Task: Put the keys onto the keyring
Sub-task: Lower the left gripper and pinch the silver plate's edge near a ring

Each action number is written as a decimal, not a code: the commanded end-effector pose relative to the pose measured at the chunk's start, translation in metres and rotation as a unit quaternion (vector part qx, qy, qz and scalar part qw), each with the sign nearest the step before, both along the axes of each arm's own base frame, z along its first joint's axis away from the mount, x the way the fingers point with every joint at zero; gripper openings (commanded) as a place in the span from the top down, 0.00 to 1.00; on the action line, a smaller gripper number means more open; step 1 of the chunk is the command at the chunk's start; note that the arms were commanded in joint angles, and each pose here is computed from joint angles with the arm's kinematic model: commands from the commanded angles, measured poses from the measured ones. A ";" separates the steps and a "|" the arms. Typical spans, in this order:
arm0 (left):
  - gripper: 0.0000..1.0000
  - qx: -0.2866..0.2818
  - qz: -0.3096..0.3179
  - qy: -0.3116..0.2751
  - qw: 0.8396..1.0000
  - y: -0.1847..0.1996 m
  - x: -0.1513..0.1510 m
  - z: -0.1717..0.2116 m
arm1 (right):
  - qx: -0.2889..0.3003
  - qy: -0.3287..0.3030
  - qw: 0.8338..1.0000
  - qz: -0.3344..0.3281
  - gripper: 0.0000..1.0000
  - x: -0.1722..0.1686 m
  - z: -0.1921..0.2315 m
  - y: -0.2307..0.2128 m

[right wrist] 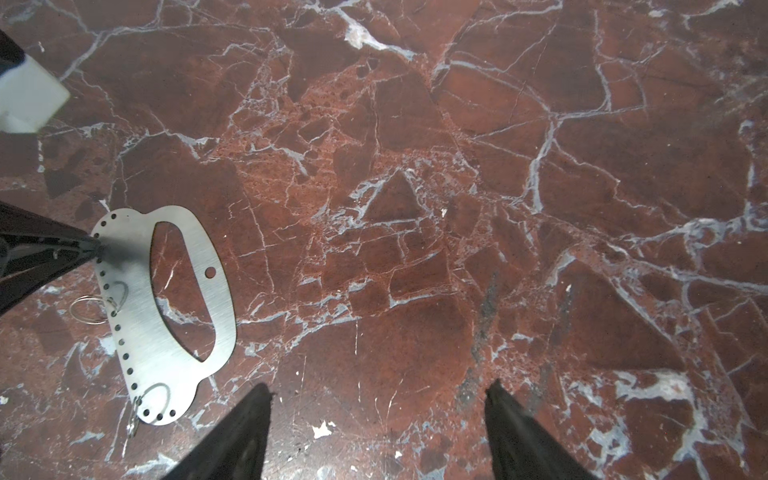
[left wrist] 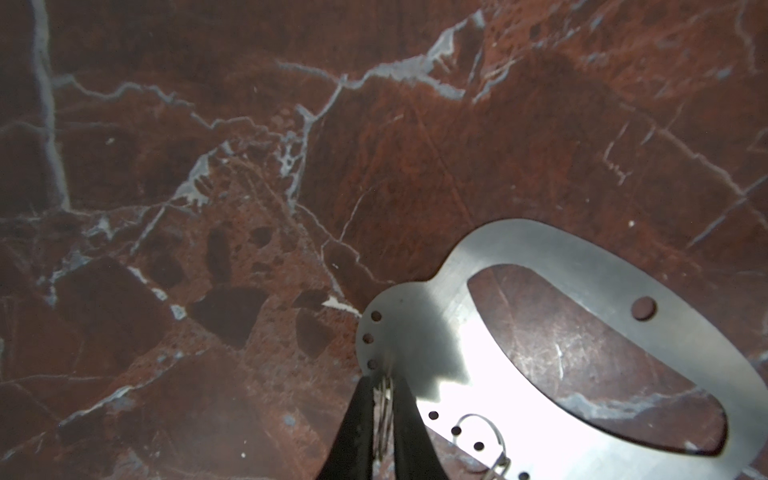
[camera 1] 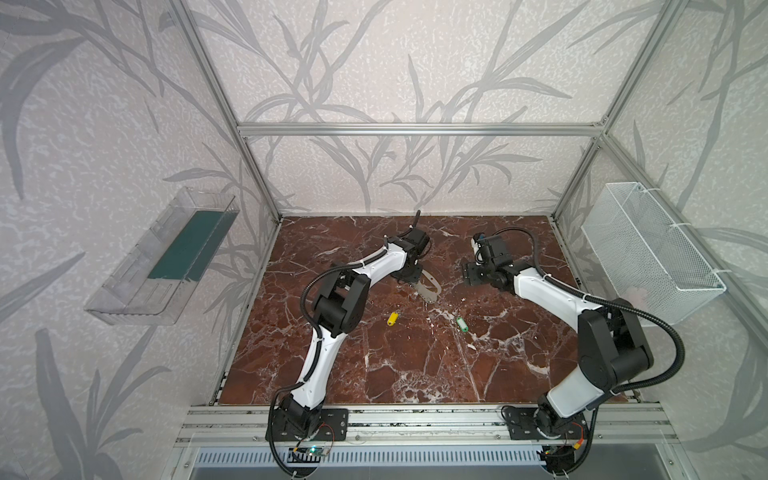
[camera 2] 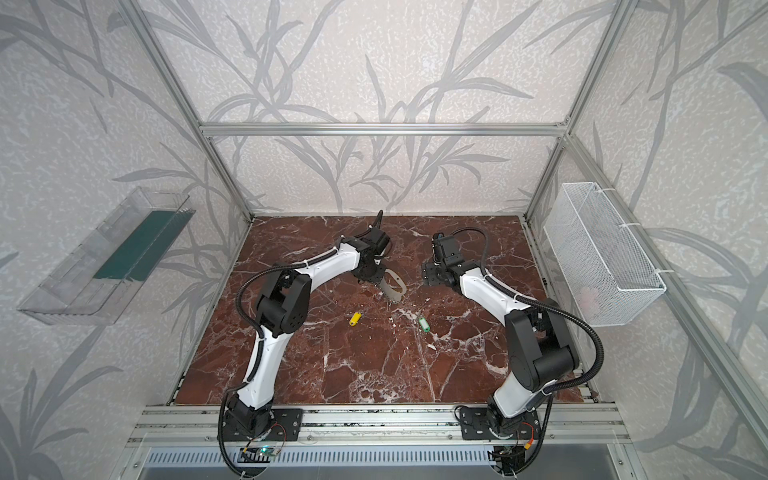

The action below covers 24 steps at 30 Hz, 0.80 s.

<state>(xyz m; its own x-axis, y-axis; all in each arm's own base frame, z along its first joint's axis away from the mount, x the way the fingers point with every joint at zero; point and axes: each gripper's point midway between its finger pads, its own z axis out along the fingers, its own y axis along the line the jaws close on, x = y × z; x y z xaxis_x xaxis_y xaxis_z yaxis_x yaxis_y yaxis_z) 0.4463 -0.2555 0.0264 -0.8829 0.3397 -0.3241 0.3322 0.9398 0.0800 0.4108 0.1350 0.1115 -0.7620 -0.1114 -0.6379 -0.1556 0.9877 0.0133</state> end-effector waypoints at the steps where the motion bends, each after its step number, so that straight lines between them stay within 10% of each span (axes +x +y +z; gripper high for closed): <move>1: 0.86 0.001 -0.001 -0.023 1.000 -0.003 0.006 0.023 | -0.007 0.003 1.000 -0.005 0.21 -0.004 -0.001 -0.006; 24: 0.84 0.004 -0.002 -0.031 0.999 -0.003 0.006 0.030 | -0.010 0.005 1.000 -0.004 0.21 -0.005 -0.002 -0.007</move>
